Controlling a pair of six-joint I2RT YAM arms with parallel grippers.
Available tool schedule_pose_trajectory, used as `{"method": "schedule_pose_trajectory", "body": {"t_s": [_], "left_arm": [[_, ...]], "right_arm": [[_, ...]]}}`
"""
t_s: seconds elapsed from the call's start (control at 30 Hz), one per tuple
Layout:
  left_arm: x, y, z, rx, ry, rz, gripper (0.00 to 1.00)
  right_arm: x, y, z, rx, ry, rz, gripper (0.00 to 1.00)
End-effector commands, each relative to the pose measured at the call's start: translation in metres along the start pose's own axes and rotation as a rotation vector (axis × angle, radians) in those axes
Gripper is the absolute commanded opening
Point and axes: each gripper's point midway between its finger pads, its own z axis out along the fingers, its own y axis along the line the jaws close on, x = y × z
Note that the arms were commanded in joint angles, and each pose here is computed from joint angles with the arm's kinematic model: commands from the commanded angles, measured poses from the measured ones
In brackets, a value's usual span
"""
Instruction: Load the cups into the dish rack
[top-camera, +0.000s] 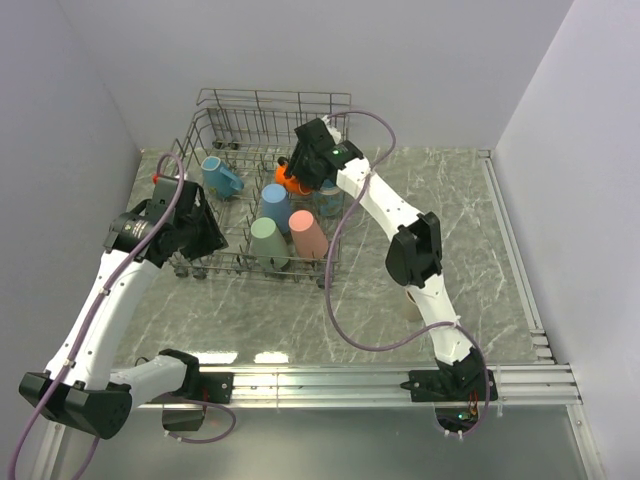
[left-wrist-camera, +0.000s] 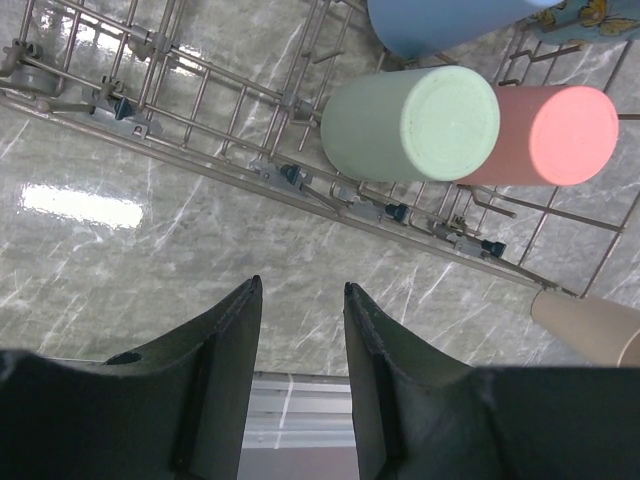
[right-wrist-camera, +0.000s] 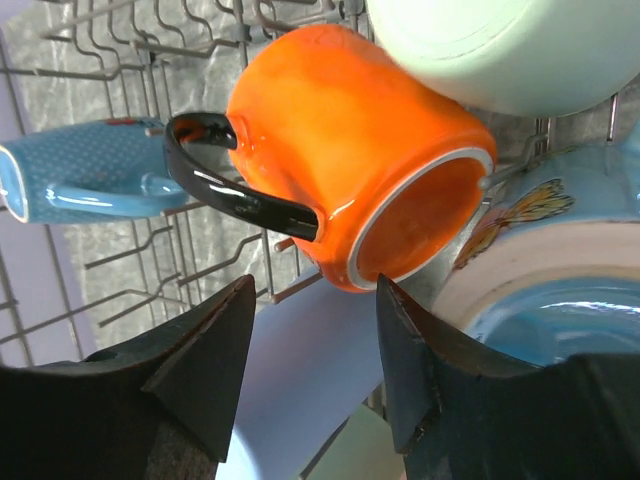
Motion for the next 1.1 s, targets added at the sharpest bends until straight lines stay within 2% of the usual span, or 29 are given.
{"method": "schedule_pose_trajectory", "body": {"t_s": [0.0,0.33,0.7,0.9,1.07], "left_arm": [[-0.005,0.002,-0.003,0.008,-0.036,0.015,0.44],[-0.005,0.006,-0.003,-0.013,-0.041,0.031,0.44],[-0.008,0.0,-0.001,-0.034,-0.045,0.079,0.44],[-0.01,0.0,0.001,-0.044,-0.048,0.081,0.45],[-0.009,0.001,0.002,-0.051,-0.04,0.081,0.44]], "right_arm": [[0.008,-0.019,0.012,0.089,-0.006,-0.053,0.6],[-0.012,-0.01,0.029,0.064,-0.1,-0.027,0.6],[-0.075,0.06,-0.007,-0.19,-0.318,0.055,0.6],[-0.077,0.088,-0.006,-0.326,-0.315,0.084,0.6],[-0.075,0.096,-0.005,-0.358,-0.316,0.083,0.61]]}}
